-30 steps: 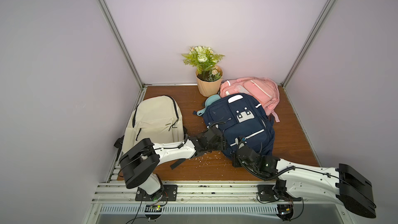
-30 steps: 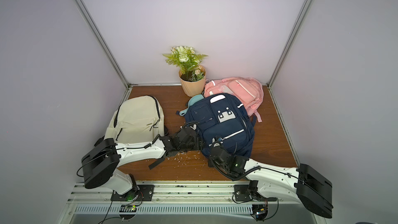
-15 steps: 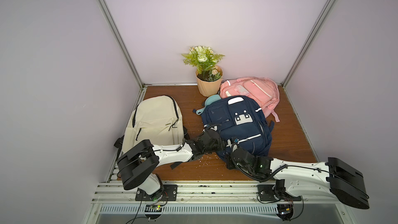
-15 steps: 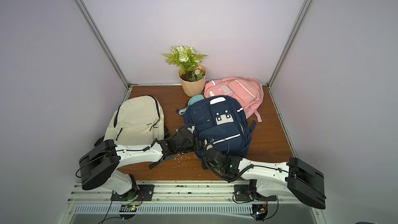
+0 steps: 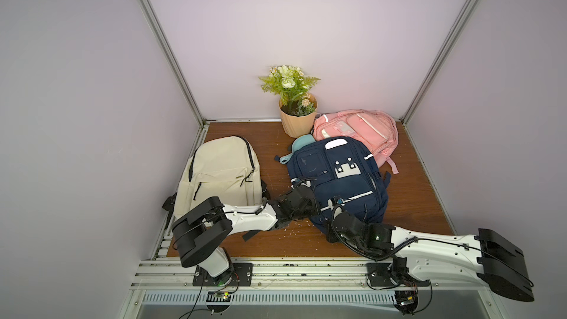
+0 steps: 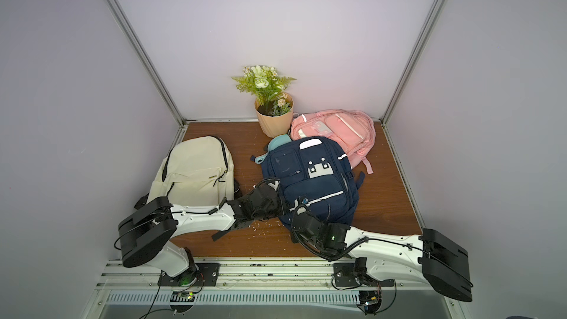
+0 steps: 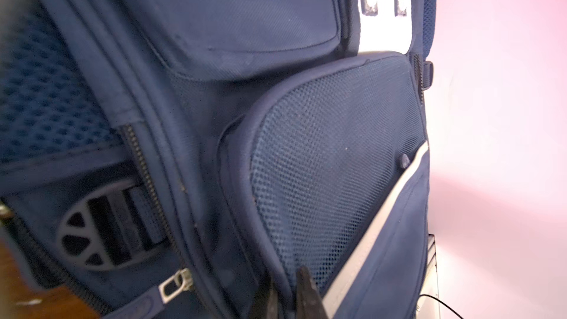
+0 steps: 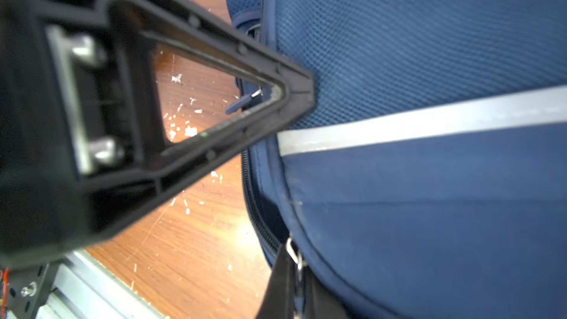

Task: Zip up the backpack
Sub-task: Zip the zipper on the backpack.

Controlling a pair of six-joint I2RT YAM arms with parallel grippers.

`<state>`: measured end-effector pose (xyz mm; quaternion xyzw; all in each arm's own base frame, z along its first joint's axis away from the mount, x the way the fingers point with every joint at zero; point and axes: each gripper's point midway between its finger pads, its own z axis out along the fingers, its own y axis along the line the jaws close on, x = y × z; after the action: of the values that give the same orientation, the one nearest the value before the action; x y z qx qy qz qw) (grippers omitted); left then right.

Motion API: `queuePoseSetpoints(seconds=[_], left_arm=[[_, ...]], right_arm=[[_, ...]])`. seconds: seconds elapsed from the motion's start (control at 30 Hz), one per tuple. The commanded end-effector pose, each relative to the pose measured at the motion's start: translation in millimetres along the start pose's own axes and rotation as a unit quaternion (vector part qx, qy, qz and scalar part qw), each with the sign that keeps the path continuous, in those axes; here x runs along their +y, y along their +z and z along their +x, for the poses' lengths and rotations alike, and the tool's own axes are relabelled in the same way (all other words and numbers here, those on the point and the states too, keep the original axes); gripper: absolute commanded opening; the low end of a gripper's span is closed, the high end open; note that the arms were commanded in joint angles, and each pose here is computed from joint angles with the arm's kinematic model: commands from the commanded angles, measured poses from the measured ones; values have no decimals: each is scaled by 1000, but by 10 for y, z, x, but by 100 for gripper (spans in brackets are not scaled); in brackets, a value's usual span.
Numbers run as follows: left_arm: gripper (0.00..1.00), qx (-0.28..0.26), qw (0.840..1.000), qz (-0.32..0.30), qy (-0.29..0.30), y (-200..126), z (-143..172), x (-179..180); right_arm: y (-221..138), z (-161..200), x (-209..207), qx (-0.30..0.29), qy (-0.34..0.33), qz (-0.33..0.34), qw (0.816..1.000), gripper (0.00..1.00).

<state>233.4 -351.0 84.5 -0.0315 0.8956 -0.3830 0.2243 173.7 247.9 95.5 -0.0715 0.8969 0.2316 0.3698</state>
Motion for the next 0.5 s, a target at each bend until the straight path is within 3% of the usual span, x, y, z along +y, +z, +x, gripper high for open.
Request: queuePoseSetpoints(seconds=[0.0,0.33,0.47], left_arm=[[0,-25,994,-107,9,-110,-135,587],[0,-43,984,-170,25,-176,-294,842],[0,-44,982,-181,30,-176,-302,874]], right_arm=[[-122,-18,-317,-4,6,74,997,0],[-291,-56,-307,11,-10,65,998,0],[-314,-36,-475,14,-15,108,994,0]])
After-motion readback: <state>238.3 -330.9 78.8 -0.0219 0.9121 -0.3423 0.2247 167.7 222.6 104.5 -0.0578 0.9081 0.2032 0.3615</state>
